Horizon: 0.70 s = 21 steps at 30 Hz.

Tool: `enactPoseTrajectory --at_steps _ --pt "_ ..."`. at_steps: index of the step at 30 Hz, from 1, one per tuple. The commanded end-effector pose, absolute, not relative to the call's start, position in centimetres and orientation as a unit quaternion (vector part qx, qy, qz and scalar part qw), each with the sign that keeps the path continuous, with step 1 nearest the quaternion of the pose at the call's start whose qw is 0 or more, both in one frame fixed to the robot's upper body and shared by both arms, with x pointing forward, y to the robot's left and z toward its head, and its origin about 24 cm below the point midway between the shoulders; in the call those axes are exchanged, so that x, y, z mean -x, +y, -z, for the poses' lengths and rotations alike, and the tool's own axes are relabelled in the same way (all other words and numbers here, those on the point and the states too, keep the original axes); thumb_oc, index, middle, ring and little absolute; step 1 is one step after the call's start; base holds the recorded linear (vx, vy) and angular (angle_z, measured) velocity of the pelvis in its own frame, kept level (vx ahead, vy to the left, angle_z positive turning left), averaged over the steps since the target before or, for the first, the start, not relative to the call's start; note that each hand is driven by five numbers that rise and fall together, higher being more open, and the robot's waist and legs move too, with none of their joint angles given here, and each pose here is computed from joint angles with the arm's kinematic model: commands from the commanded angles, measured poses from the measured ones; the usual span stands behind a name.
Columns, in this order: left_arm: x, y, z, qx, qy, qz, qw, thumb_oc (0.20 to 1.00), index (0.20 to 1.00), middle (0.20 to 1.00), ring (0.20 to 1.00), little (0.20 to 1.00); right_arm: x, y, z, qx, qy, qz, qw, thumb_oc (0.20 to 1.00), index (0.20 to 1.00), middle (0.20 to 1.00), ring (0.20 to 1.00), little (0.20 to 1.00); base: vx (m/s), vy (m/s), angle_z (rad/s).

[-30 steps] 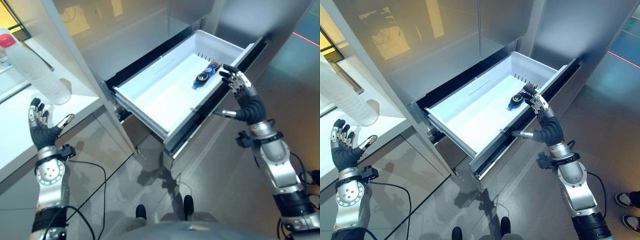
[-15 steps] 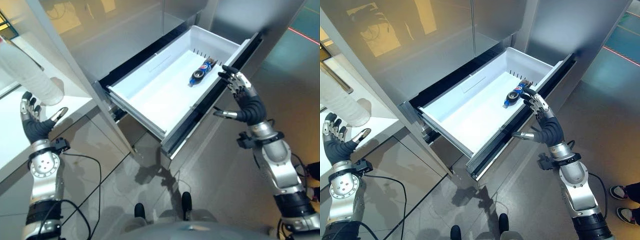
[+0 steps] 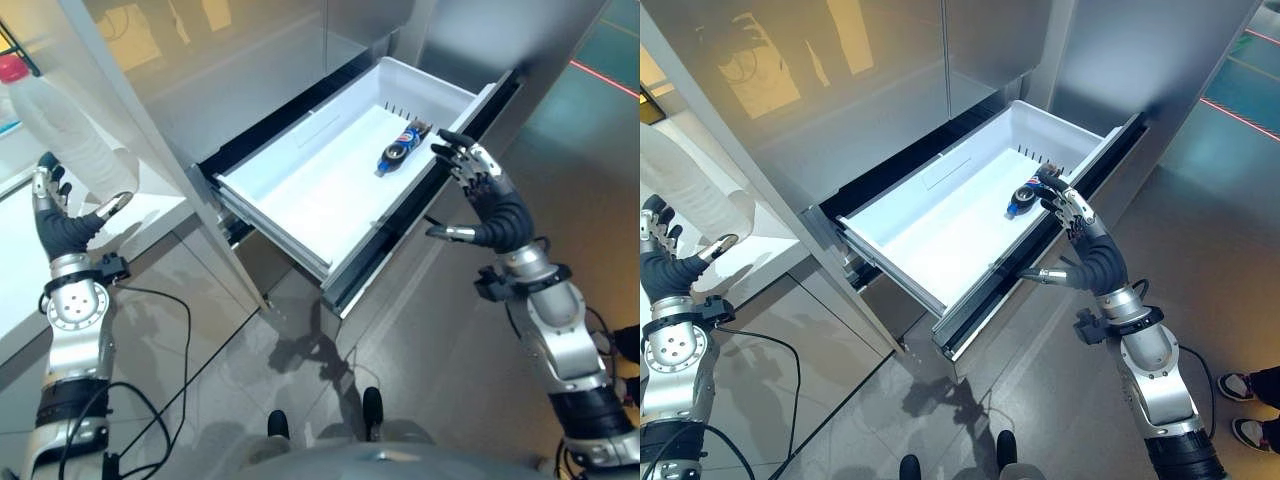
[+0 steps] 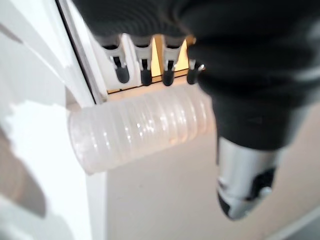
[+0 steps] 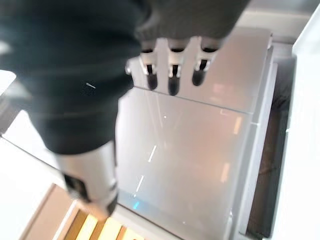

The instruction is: Take the drinks into the refrigerator

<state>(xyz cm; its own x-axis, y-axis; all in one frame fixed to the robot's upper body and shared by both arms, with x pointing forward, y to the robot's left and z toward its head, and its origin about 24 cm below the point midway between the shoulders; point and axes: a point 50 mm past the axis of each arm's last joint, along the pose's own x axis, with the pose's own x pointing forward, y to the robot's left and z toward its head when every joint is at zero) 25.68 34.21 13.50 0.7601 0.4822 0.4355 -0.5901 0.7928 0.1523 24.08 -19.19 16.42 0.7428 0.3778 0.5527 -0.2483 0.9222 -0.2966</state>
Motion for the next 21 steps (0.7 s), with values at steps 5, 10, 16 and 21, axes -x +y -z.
enactPoseTrajectory --at_steps 5,10,16,21 --pt "-28.7 33.6 -17.3 -0.209 -0.224 -0.253 0.918 1.000 1.000 1.000 1.000 1.000 -23.0 -19.4 -19.0 0.088 -0.377 -0.165 0.907 1.000 1.000 1.000 1.000 1.000 0.00 0.000 0.00" --pt "-30.1 32.7 -17.2 -0.215 -0.207 -0.229 0.927 1.000 1.000 1.000 1.000 1.000 -23.0 -19.1 -19.0 0.082 -0.376 -0.177 0.906 1.000 1.000 1.000 1.000 1.000 0.00 0.000 0.00" --pt "-31.4 31.7 -15.1 -0.193 -0.166 -0.210 0.944 1.000 1.000 1.000 1.000 1.000 -22.7 -18.8 -19.1 0.070 -0.383 -0.183 0.903 1.000 1.000 1.000 1.000 1.000 0.00 0.000 0.00" --pt "-32.4 30.5 -14.8 -0.187 -0.156 -0.185 0.952 1.000 1.000 1.000 1.000 1.000 -22.6 -18.7 -19.3 0.067 -0.388 -0.187 0.900 1.000 1.000 1.000 1.000 1.000 0.00 -0.007 0.00"
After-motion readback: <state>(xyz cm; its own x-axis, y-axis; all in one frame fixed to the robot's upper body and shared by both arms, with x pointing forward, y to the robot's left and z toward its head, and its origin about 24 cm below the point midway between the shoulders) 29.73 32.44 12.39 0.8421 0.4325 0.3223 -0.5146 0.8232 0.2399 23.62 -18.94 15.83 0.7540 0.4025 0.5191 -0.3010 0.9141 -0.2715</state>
